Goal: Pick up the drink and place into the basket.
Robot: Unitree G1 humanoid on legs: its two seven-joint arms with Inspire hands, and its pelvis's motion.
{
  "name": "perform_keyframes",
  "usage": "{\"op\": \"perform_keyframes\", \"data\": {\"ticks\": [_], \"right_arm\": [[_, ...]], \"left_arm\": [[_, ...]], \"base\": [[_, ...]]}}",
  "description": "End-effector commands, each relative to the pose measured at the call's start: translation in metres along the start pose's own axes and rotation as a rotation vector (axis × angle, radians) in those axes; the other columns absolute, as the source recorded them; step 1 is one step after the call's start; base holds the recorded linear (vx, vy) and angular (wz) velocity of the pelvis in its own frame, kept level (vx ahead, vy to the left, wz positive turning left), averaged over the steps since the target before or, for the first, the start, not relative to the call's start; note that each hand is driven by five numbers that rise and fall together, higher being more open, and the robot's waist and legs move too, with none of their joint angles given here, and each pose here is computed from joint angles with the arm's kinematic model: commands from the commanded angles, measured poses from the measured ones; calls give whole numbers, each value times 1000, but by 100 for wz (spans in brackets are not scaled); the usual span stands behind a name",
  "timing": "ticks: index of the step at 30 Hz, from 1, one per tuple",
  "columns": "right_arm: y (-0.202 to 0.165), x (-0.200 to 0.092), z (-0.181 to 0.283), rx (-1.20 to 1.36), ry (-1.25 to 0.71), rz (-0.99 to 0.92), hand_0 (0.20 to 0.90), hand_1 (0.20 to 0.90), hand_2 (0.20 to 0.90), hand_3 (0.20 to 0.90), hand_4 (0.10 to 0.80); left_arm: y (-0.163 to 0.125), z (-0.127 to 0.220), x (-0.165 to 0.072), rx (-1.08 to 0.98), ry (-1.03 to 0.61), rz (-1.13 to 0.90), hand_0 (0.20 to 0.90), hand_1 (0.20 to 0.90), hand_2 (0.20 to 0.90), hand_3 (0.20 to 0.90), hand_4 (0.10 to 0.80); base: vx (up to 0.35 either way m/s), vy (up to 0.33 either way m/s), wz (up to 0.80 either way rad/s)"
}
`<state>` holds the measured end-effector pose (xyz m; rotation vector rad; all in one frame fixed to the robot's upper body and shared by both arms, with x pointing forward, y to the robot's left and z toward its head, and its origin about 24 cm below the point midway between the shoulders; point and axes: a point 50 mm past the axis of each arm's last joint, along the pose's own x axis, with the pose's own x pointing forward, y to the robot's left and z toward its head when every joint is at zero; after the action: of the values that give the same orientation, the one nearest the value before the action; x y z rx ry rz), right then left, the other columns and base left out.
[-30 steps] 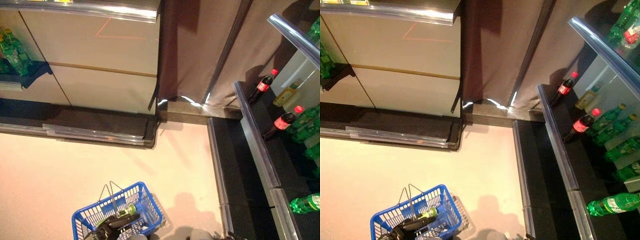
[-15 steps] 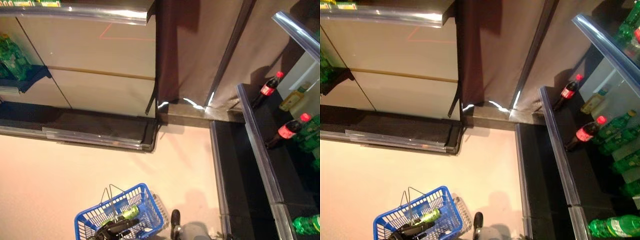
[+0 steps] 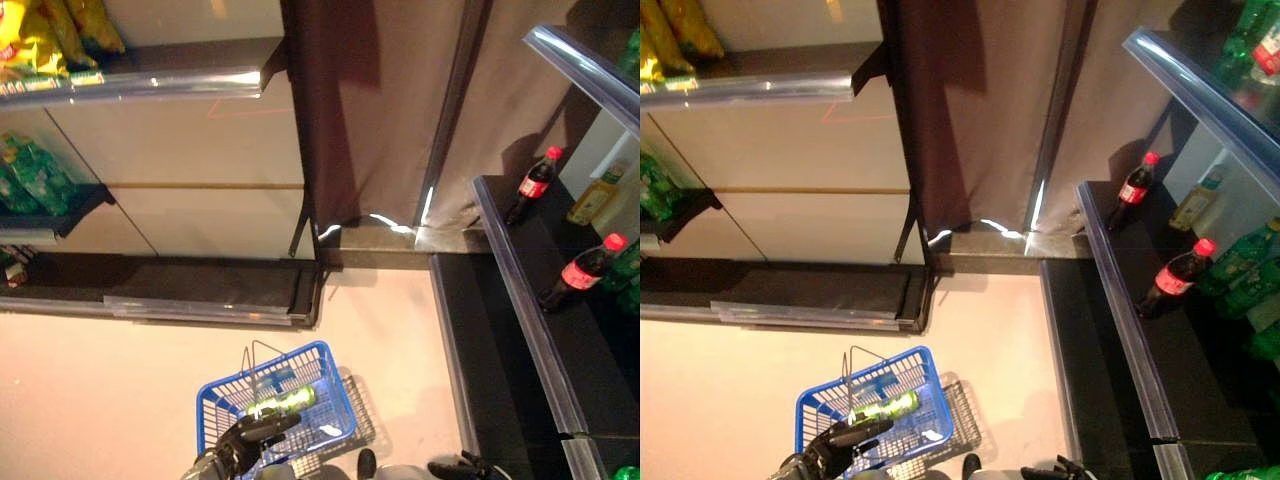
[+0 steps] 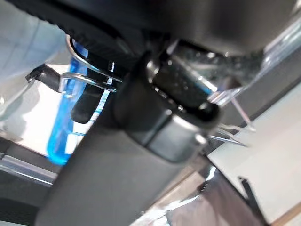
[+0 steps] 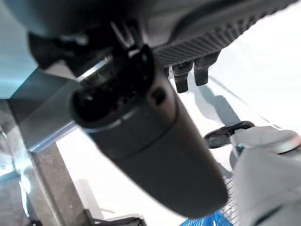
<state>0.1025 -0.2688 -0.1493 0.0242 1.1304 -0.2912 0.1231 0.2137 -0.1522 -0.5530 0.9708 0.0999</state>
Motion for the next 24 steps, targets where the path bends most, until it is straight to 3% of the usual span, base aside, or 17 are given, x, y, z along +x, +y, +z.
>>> {"op": "perform_keyframes", "data": {"ticks": [1, 14, 24], "right_arm": [[-17, -2, 4, -20, -8, -27, 900, 900, 900, 900, 800], [-21, -4, -2, 18, -24, -26, 900, 900, 900, 900, 800], [-16, -6, -13, 42, -24, -9, 900, 900, 900, 900, 800]], "left_arm": [[8, 35, -9, 9, -191, -84, 300, 300, 300, 200, 100], [14, 29, -11, 15, -158, -77, 300, 300, 300, 200, 100], [20, 50, -12, 42, -192, -24, 300, 300, 300, 200, 100]], "base": [[87, 92, -131], [44, 141, -55], [-138, 42, -119]]}}
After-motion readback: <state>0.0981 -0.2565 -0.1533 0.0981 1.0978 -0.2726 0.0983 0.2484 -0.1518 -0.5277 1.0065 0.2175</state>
